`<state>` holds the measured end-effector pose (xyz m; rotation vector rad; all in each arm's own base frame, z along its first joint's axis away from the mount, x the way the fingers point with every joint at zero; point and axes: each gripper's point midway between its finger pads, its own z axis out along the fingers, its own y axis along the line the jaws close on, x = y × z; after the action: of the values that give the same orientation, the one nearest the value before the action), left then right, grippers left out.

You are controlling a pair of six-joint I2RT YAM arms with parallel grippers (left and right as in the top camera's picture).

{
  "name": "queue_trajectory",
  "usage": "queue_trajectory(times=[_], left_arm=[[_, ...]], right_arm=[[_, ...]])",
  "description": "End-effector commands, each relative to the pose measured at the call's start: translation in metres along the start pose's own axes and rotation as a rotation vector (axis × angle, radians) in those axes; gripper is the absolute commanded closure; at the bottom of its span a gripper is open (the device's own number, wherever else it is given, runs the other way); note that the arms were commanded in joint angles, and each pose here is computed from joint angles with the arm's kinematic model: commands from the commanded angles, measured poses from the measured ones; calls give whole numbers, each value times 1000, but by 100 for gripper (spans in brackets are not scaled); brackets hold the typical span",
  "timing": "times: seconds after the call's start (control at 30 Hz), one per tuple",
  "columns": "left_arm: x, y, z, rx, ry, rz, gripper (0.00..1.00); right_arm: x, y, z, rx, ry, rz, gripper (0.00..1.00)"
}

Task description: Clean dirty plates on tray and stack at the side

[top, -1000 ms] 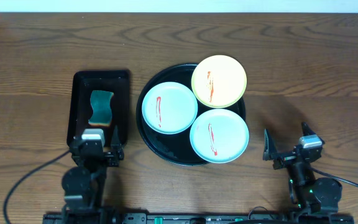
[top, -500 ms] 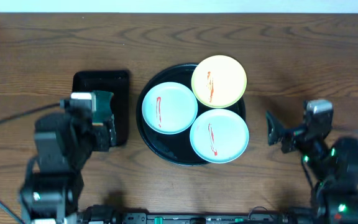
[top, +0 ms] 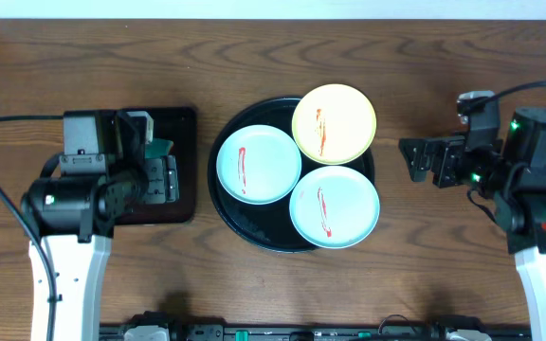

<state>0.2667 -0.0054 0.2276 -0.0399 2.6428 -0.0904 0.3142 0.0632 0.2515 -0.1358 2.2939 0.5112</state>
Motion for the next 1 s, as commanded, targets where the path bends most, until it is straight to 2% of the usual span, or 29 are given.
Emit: queue_trajectory(times=[0.0,0.23,0.33,0.37,0.5,0.6,0.73,0.97], left_arm=[[-10,0,4,-3,-2,-16,23],[-25,-3,10,18,-42,-15,23],[-32,7,10,-40,-72,-76,23],[-33,20,9,-107,-84,-131,23],[-34,32,12,-181,-79,-145,23],[-34,36,18,-203,-60,-144,23],[-32,37,30,-208,-19,-142,23],[-28,41,48,-228,40,-139,23]], right_arm=[[-5,18,9,-97,12,-4,16],[12,44,66,-89,145,15,22],[15,57,89,-62,195,18,27],[16,67,106,-52,226,25,29],[23,88,146,-57,291,55,40],[37,97,173,-58,333,101,55],[68,101,204,-23,413,163,62],[121,107,237,55,519,138,63]])
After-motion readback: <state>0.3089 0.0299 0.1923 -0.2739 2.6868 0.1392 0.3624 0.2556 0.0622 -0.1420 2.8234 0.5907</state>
